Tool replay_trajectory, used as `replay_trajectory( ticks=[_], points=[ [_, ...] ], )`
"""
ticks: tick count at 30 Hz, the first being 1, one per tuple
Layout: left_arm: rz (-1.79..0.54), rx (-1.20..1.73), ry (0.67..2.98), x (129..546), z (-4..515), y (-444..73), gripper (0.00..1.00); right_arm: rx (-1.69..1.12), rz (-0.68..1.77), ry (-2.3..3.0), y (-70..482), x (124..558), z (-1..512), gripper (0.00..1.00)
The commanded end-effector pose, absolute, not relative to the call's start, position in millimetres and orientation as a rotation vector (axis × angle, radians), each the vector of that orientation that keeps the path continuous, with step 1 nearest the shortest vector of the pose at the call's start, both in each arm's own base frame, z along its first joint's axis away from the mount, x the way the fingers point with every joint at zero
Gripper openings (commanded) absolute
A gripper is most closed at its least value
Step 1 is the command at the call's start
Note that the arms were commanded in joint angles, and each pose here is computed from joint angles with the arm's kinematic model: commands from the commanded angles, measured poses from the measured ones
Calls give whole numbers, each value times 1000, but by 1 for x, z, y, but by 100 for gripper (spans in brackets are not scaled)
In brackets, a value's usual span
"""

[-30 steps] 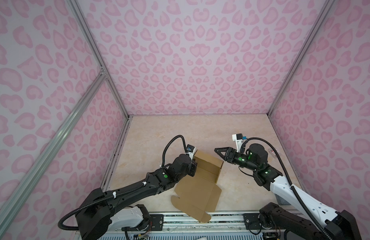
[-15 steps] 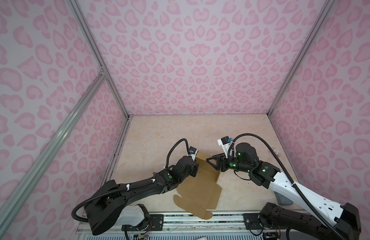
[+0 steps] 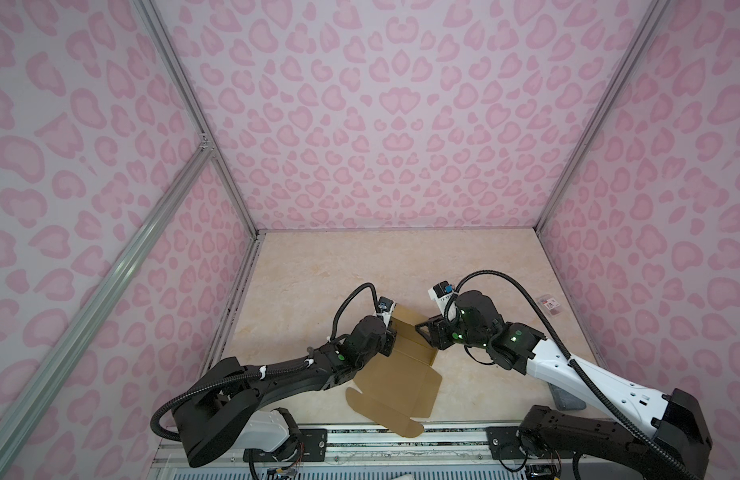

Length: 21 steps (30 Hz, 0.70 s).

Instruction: Fold the paper box

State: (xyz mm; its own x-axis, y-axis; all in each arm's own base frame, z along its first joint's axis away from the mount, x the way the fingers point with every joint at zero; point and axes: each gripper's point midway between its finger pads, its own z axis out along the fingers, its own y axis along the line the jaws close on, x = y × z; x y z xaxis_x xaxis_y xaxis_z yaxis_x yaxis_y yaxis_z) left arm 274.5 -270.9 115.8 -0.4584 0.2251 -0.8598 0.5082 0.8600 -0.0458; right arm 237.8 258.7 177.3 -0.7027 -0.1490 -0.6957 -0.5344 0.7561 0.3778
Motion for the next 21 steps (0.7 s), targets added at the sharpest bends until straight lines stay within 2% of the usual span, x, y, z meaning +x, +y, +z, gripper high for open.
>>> replay_trajectory(
  ticks=[1,21],
  points=[
    [-393,528,2009,279,125,-278,3,-504,768,2306,262,237,169,55],
    [-468,687,1999,267,113,-294,11,-486,763,2338,261,232,159,53]
  ],
)
